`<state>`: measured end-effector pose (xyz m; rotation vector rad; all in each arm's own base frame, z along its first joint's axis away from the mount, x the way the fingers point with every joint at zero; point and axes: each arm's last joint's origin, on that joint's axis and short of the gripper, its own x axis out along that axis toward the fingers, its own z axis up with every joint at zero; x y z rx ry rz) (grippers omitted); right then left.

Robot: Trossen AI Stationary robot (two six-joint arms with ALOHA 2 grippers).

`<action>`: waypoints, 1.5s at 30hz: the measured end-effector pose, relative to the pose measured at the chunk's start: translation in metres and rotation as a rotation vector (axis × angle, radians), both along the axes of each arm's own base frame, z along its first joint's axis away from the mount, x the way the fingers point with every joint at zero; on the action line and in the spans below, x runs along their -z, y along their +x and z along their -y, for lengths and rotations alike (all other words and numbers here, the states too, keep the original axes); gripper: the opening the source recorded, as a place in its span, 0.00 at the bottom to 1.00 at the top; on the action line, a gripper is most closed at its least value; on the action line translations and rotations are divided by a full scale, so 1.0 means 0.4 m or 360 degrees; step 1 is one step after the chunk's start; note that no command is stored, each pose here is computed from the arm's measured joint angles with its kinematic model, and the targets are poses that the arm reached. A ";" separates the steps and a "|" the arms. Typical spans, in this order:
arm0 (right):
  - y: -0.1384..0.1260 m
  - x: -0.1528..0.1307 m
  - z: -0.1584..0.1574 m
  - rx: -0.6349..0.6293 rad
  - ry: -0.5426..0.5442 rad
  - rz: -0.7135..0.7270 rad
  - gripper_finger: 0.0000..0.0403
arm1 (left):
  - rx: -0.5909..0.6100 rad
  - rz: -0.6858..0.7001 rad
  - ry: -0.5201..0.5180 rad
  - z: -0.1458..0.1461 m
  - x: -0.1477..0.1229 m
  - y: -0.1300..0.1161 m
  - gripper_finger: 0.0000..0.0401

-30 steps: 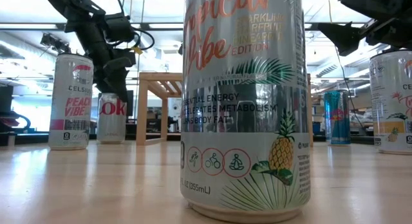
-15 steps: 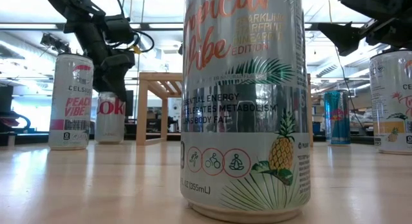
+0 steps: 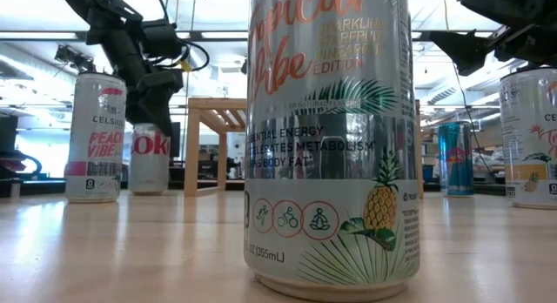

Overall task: Place canned beverage on shelf
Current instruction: Put the top red-silver soda can on the shelf

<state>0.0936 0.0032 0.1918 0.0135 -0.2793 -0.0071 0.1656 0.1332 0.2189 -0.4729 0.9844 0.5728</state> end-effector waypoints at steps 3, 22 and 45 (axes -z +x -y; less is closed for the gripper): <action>0.000 0.000 0.000 0.0000 0.0000 0.0000 0.98 | 0.0095 -0.0059 0.0014 0.004 0.002 -0.005 0.79; 0.000 0.000 0.000 0.0000 0.0000 0.0000 0.98 | 0.0454 -0.0206 0.0109 0.017 0.008 -0.011 0.79; 0.000 0.000 0.000 0.0000 0.0000 0.0000 0.98 | 0.0756 -0.0312 0.0178 0.029 0.011 -0.014 0.74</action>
